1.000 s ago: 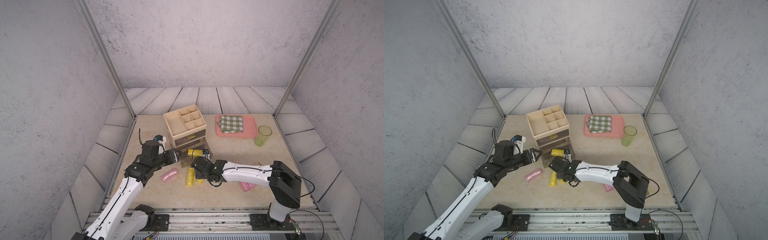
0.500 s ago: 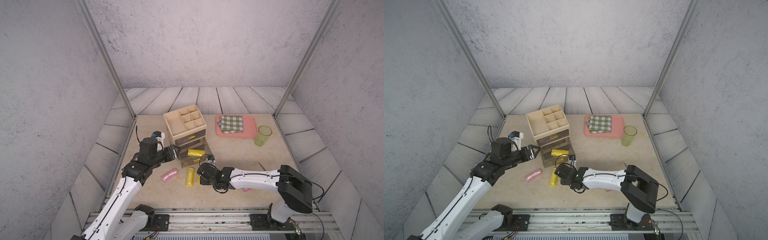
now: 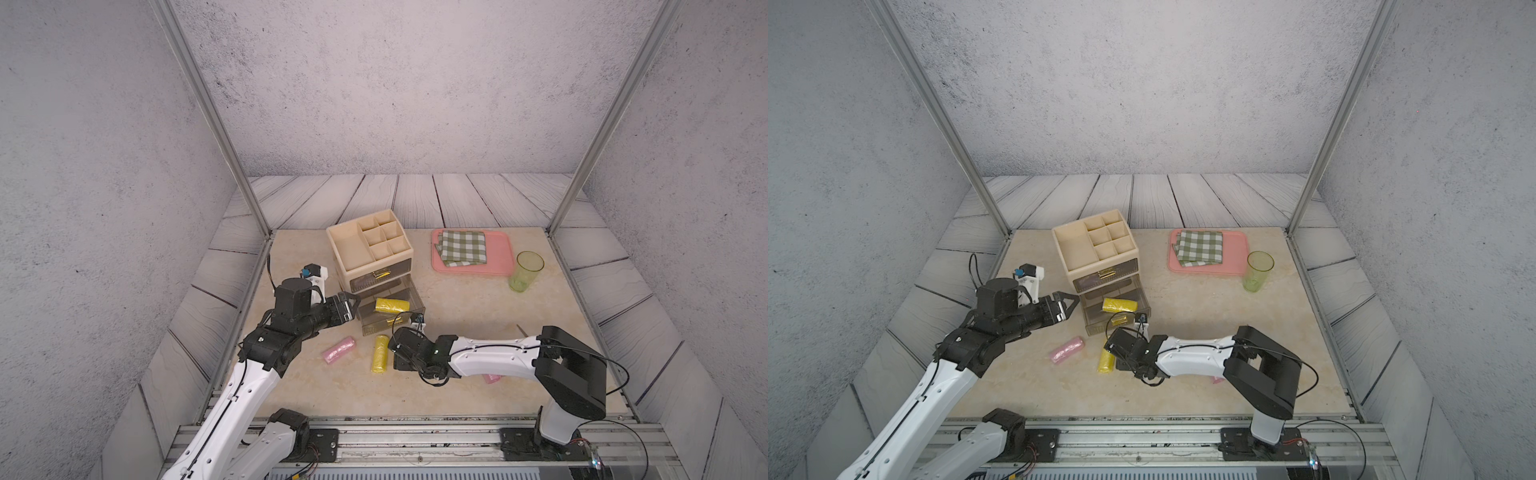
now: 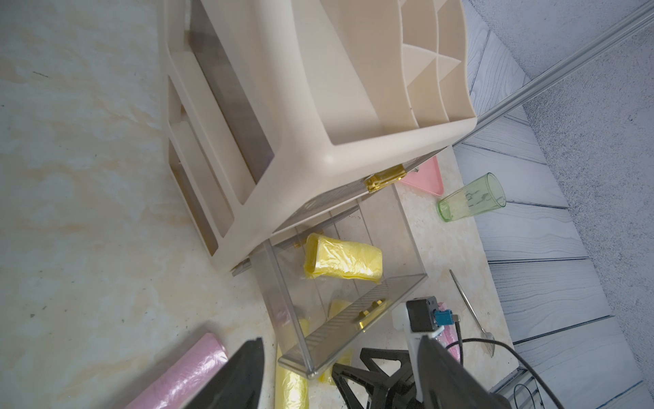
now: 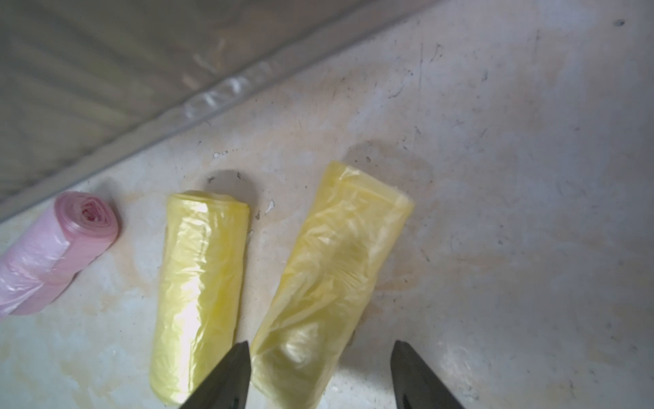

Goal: Sort the rolls of trash bags by color and place them into the drawer
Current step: Pick up the roll of trash bags from the center of the board.

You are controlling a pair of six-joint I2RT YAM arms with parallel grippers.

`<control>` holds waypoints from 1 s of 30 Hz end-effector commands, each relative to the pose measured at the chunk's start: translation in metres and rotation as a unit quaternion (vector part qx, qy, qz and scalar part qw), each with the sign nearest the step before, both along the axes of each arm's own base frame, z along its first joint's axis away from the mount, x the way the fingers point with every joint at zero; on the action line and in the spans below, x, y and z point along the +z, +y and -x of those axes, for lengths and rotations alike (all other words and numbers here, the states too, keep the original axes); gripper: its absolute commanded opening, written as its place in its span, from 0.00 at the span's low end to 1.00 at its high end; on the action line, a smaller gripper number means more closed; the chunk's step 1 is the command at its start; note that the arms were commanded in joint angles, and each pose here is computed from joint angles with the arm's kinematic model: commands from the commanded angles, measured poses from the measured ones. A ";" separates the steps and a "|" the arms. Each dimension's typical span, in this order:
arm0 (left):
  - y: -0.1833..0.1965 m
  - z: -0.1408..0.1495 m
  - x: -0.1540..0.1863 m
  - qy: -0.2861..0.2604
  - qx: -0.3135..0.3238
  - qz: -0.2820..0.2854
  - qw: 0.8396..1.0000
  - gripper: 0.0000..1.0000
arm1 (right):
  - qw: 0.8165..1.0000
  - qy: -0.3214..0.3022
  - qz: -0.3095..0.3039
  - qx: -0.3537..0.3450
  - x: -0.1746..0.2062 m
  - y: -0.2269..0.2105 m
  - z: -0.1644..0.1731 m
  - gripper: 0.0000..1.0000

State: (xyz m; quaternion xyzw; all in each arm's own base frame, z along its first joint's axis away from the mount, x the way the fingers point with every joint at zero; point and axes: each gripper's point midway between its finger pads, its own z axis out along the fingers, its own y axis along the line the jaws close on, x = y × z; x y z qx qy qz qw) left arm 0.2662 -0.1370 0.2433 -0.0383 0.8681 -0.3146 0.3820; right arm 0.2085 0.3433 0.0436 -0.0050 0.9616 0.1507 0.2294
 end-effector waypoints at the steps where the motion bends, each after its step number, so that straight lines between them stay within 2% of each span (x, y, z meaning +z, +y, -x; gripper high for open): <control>1: 0.002 0.003 -0.001 -0.003 -0.004 -0.001 1.000 0.74 | 1.000 0.006 0.018 -0.007 -0.010 0.003 -0.003 0.68; 5: 0.002 0.006 -0.002 -0.003 -0.006 0.001 1.000 0.74 | 0.999 0.016 0.030 -0.013 -0.017 0.000 -0.001 0.68; 17: 0.002 0.009 -0.001 -0.002 -0.006 0.007 1.000 0.74 | 0.998 0.042 0.037 -0.037 -0.041 -0.020 0.009 0.49; 24: 0.002 0.009 -0.002 -0.001 -0.006 0.006 1.000 0.74 | 0.998 0.031 0.031 -0.042 -0.036 -0.030 0.007 0.30; 30: 0.003 0.008 0.000 -0.003 -0.004 0.004 1.000 0.74 | 0.999 0.020 0.017 -0.040 -0.020 -0.040 0.011 0.27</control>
